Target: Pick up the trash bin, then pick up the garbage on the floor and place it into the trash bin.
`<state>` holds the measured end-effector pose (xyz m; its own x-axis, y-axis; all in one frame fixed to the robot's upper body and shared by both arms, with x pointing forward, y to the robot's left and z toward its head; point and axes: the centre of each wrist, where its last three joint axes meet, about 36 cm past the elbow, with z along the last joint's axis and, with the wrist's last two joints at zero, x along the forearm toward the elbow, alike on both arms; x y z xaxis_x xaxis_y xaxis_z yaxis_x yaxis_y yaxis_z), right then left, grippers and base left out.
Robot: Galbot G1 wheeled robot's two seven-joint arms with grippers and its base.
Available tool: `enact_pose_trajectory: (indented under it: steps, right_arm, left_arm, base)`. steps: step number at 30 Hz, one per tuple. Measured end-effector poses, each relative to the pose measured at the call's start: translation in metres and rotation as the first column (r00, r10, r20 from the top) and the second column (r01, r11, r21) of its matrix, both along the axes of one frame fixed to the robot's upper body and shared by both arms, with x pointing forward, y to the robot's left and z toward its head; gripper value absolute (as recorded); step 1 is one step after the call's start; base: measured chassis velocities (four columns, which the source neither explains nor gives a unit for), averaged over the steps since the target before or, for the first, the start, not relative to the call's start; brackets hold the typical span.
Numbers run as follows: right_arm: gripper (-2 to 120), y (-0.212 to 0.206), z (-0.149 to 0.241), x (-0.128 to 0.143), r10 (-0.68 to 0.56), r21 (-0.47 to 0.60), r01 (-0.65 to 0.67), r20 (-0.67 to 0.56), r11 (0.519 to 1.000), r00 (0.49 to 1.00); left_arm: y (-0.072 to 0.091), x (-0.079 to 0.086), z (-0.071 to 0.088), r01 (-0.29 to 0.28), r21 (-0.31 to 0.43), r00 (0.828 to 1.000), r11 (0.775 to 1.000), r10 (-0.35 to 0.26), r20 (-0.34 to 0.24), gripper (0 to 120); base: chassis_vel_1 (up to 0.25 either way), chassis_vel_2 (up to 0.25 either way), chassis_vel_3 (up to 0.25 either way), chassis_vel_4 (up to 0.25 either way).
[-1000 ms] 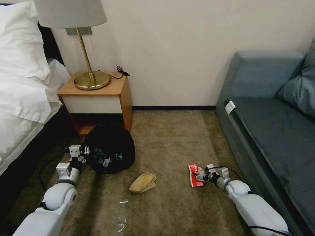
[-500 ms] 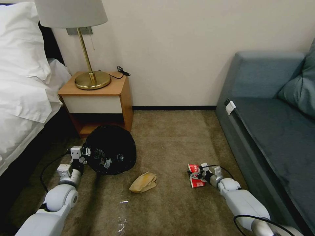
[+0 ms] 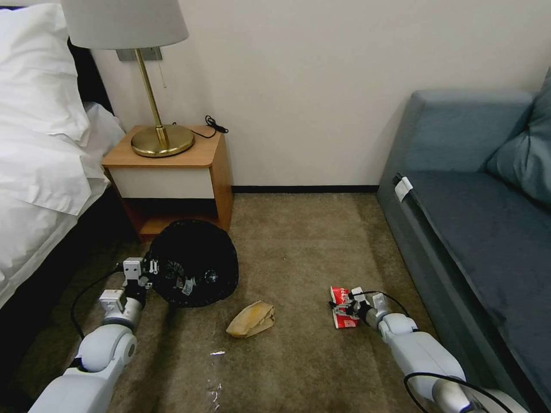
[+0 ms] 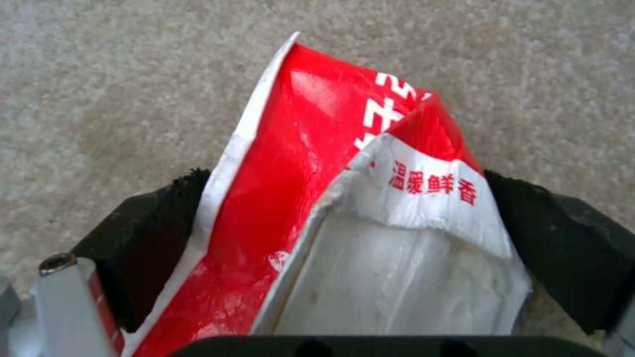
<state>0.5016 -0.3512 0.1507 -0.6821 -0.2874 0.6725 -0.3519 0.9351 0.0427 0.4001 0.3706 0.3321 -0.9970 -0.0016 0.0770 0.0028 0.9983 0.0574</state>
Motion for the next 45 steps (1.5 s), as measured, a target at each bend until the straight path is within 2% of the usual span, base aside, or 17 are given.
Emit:
enact_pose_trajectory:
  steps: [6,8,11,13,14,16,20,22,27,28,30,31,34,36,38,43,45]
  right_arm:
    - [100,-0.008,-0.003,-0.003,-0.018,0.017,0.018,-0.011,1.000,1.000]
    - [96,-0.008,-0.004,-0.004,-0.022,0.027,0.022,-0.012,0.999,1.000]
    - [90,-0.010,-0.005,-0.005,-0.025,0.041,0.026,-0.015,0.999,1.000]
    - [80,-0.011,-0.007,-0.008,-0.029,0.047,0.030,-0.017,0.998,0.999]
    - [80,-0.011,-0.007,-0.008,-0.029,0.047,0.030,-0.017,0.998,0.999]
    - [68,-0.012,-0.007,-0.009,-0.033,0.049,0.034,-0.017,0.998,0.999]
    - [62,-0.012,-0.007,-0.010,-0.035,0.051,0.036,-0.016,0.998,0.999]
    - [51,-0.010,-0.008,-0.010,-0.037,0.059,0.038,-0.012,0.998,0.999]
    - [44,-0.008,-0.008,-0.010,-0.043,0.071,0.043,-0.006,0.997,0.999]
    - [38,-0.006,-0.008,-0.011,-0.040,0.080,0.040,-0.001,0.996,0.999]
    - [36,-0.006,-0.007,-0.011,-0.039,0.083,0.038,0.003,0.996,0.999]
    - [30,-0.003,-0.006,-0.012,-0.031,0.092,0.030,0.010,0.995,0.999]
    - [28,-0.002,-0.005,-0.012,-0.027,0.099,0.026,0.015,0.995,1.000]
    - [19,0.008,0.004,-0.005,-0.004,0.127,-0.002,0.045,0.992,0.999]
    - [16,0.012,0.010,0.001,0.013,0.136,-0.022,0.069,0.990,0.998]
    - [12,0.025,0.028,0.019,0.058,0.146,-0.079,0.140,0.986,0.988]
    - [12,0.036,0.045,0.035,0.097,0.153,-0.131,0.211,0.980,0.973]
  left_arm:
    - [0.001,0.001,0.000,-0.001,-0.001,1.000,1.000,0.001,0.003,4]
    - [0.000,0.001,0.000,0.000,-0.001,1.000,1.000,0.000,0.003,4]
    - [-0.001,0.001,-0.001,0.002,-0.003,1.000,1.000,-0.002,0.002,4]
    - [-0.001,0.001,-0.001,0.003,-0.004,1.000,1.000,-0.003,0.001,4]
    - [-0.001,0.001,-0.001,0.003,-0.004,1.000,1.000,-0.003,0.001,4]
    - [-0.001,0.000,-0.002,0.003,-0.004,1.000,1.000,-0.003,0.000,4]
    - [-0.001,-0.001,-0.002,0.003,-0.004,1.000,1.000,-0.003,-0.002,4]
    - [-0.001,-0.002,-0.002,0.003,-0.003,1.000,1.000,-0.003,-0.001,4]
    - [-0.001,-0.002,-0.003,0.002,-0.004,1.000,1.000,-0.002,-0.001,4]
    - [-0.002,-0.002,-0.003,0.003,-0.004,1.000,1.000,-0.003,-0.001,4]
    - [-0.002,-0.002,-0.003,0.003,-0.004,1.000,1.000,-0.003,-0.001,4]
    - [-0.002,-0.001,-0.003,0.005,-0.003,1.000,1.000,-0.005,0.000,4]
    - [-0.002,-0.001,-0.002,0.005,-0.001,1.000,1.000,-0.005,0.001,4]
    - [-0.003,0.002,0.002,0.007,0.001,1.000,1.000,-0.007,0.008,4]
    - [-0.004,0.003,0.003,0.010,0.002,1.000,1.000,-0.010,0.009,4]
    - [-0.009,0.006,0.004,0.017,-0.002,1.000,1.000,-0.017,0.009,4]
    - [-0.013,0.008,0.005,0.021,-0.005,1.000,1.000,-0.020,0.008,4]
  base:
    - [0.000,0.000,0.000,0.000]
    - [0.000,0.000,0.000,0.000]
    - [0.000,0.000,0.000,0.000]
    - [0.000,0.000,0.000,0.000]
    - [0.000,0.000,0.000,0.000]
    - [0.000,0.000,0.000,0.000]
    - [0.000,0.000,0.000,0.000]
    - [0.000,0.000,0.000,0.000]
    - [0.000,0.000,0.000,0.000]
    - [0.000,0.000,0.000,0.000]
    - [0.000,0.000,0.000,0.000]
    - [0.000,0.000,0.000,0.000]
    - [0.000,0.000,0.000,0.000]
    - [0.000,0.000,0.000,0.000]
    - [0.000,0.000,0.000,0.000]
    - [0.000,0.000,0.000,0.000]
    - [0.000,0.000,0.000,0.000]
